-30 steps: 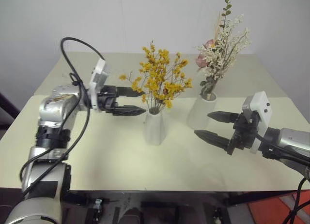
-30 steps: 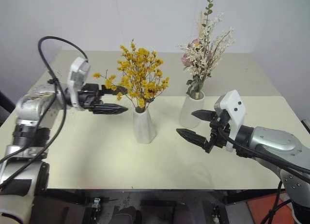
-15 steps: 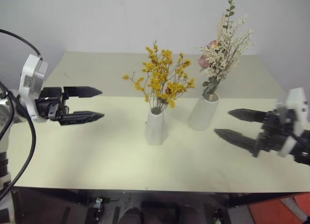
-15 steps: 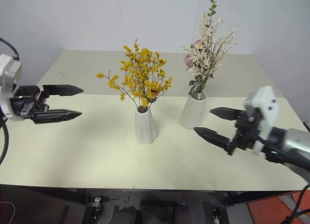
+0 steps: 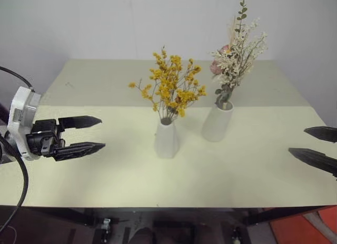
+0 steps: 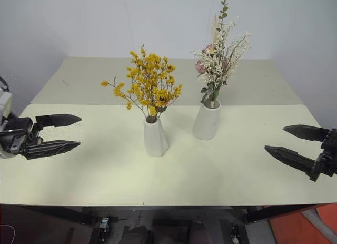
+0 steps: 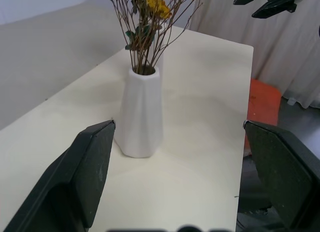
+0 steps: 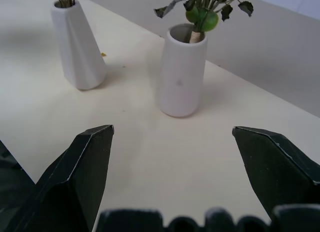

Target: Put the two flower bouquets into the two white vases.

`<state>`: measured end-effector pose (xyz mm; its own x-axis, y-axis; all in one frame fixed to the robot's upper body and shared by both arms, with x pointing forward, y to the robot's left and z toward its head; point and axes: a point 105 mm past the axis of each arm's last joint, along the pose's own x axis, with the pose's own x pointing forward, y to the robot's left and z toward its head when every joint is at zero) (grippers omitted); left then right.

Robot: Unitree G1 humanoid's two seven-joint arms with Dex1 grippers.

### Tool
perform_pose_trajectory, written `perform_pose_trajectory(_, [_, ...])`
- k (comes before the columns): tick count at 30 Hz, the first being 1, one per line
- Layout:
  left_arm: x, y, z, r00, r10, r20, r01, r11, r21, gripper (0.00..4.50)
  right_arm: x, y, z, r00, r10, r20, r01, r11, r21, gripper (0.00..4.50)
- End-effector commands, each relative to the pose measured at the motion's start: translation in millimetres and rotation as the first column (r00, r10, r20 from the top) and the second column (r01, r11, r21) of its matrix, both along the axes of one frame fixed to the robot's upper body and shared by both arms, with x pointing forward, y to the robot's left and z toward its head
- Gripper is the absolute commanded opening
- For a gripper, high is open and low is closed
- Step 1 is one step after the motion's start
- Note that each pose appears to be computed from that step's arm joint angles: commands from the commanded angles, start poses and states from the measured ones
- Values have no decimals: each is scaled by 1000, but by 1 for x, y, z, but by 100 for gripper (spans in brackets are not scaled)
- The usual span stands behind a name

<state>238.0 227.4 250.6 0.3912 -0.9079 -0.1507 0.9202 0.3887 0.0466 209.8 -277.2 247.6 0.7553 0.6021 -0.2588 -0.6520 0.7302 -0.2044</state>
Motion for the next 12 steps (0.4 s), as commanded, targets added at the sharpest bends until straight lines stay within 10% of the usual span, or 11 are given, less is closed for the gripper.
perform_pose_trajectory(1, [-6,-3,8,999,-3,44,3,1000,1,447,-10,1,9,997,71,37,-69,997,-43,450])
perform_pose_trajectory(12, [-3,-6,11,999,30,38,-30,1000,-10,447,-17,-1,8,993,113,24,-112,991,-67,450])
